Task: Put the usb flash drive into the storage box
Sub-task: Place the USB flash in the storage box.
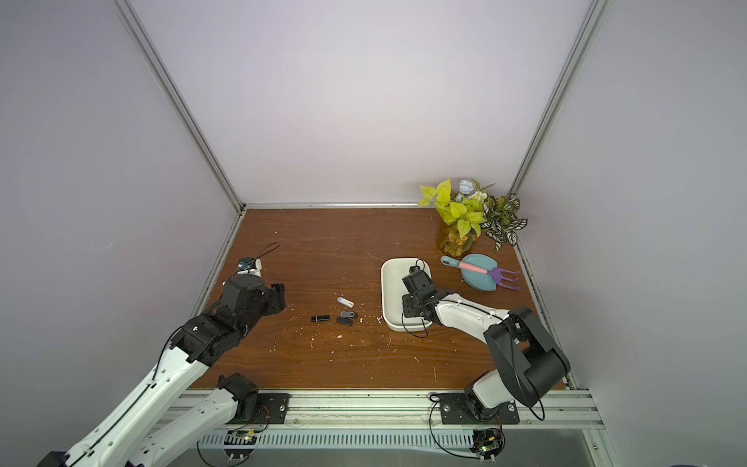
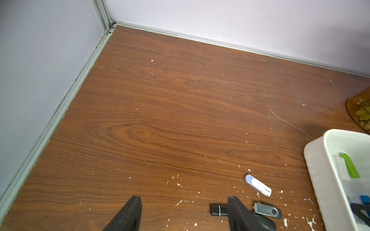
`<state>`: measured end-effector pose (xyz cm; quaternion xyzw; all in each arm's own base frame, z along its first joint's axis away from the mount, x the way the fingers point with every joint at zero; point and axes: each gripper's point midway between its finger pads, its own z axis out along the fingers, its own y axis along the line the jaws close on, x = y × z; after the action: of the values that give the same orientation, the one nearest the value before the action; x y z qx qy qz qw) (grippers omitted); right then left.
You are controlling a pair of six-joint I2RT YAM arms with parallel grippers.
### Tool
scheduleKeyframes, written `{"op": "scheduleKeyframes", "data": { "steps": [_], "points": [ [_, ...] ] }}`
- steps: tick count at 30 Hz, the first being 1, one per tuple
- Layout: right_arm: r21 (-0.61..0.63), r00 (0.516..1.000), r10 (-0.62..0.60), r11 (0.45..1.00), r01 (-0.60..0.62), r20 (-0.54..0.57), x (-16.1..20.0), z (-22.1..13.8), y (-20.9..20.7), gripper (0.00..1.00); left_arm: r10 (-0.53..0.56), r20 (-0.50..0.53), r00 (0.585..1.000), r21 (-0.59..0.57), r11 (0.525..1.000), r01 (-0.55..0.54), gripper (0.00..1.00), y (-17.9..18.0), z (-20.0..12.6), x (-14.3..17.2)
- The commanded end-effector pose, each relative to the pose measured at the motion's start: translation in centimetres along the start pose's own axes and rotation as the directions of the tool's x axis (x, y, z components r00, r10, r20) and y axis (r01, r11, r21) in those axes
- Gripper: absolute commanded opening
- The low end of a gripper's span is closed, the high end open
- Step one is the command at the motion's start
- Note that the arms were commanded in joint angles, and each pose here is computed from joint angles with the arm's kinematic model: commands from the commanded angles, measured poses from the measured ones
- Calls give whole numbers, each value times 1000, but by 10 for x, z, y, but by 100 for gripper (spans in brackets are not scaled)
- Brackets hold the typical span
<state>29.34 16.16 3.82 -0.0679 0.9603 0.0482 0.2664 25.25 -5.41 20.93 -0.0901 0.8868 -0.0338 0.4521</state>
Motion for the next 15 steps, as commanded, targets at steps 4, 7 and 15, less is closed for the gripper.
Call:
{"op": "scheduleKeyframes", "data": {
  "steps": [4,7,15],
  "points": [
    [-152,980,21,988,9,196,-53,-55,24,50,12,-26,1000,-14,1000,-12,67,1,7,5],
    [-191,944,48,981,17,328,-74,-85,25,50,35,-71,997,3,999,-35,67,-6,15,12],
    [-290,789,180,957,-2,588,-80,-136,10,51,38,-270,962,226,974,25,64,-68,54,49]
  ]
}}
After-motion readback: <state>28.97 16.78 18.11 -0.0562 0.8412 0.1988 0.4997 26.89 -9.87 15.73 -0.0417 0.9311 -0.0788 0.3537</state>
